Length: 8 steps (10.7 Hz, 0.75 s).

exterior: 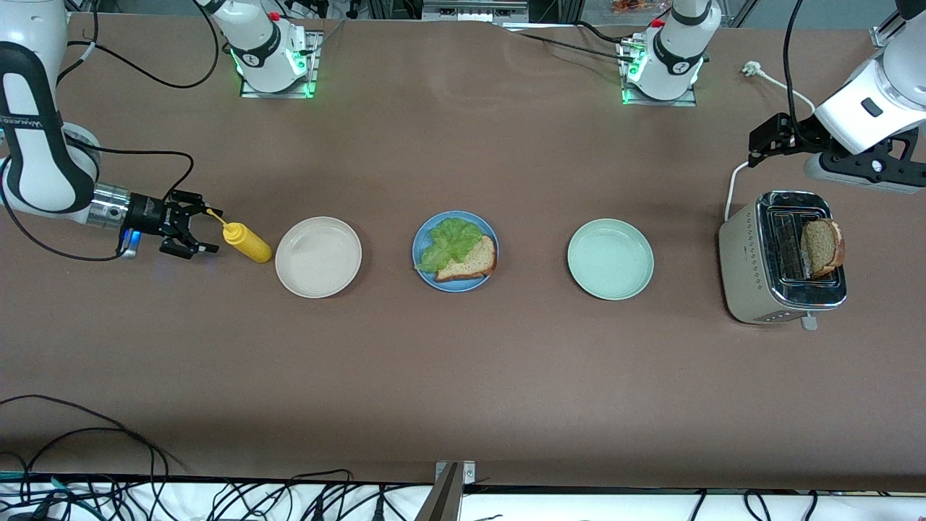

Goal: Make sandwich in blue plate with both arms
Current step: 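Lower the right gripper around the mustard bottle body, then close the right gripper on the mustard bottle and lift it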

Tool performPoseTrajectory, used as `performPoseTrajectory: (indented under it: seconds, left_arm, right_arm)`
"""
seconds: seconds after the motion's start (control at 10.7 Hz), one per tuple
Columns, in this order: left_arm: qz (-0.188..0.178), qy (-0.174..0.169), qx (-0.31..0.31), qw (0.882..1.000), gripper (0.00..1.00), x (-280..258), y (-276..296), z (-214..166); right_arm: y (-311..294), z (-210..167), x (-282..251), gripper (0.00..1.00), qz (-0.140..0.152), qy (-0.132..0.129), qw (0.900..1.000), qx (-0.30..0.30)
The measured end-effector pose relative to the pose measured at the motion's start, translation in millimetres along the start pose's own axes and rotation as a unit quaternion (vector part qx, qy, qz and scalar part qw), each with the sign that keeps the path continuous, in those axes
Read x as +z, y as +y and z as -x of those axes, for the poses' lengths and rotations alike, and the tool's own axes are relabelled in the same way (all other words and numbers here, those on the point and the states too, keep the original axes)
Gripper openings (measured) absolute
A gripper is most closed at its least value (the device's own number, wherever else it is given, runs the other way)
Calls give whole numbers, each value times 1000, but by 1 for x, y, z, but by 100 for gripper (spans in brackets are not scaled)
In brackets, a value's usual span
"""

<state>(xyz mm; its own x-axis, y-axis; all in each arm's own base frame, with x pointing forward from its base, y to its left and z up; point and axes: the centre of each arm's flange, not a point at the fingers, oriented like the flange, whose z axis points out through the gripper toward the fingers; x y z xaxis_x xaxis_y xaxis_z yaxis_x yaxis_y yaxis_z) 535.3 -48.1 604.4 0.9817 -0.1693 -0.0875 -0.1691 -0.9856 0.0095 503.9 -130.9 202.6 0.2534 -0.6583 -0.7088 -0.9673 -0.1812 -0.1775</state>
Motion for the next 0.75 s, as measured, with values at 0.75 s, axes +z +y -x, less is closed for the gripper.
performPoseTrajectory:
  seconds: [0.75]
  left_arm:
    - [0, 0, 0, 1000, 100, 0, 0, 0]
  right_arm:
    - [-12, 10, 45, 100, -17, -7, 1000, 9]
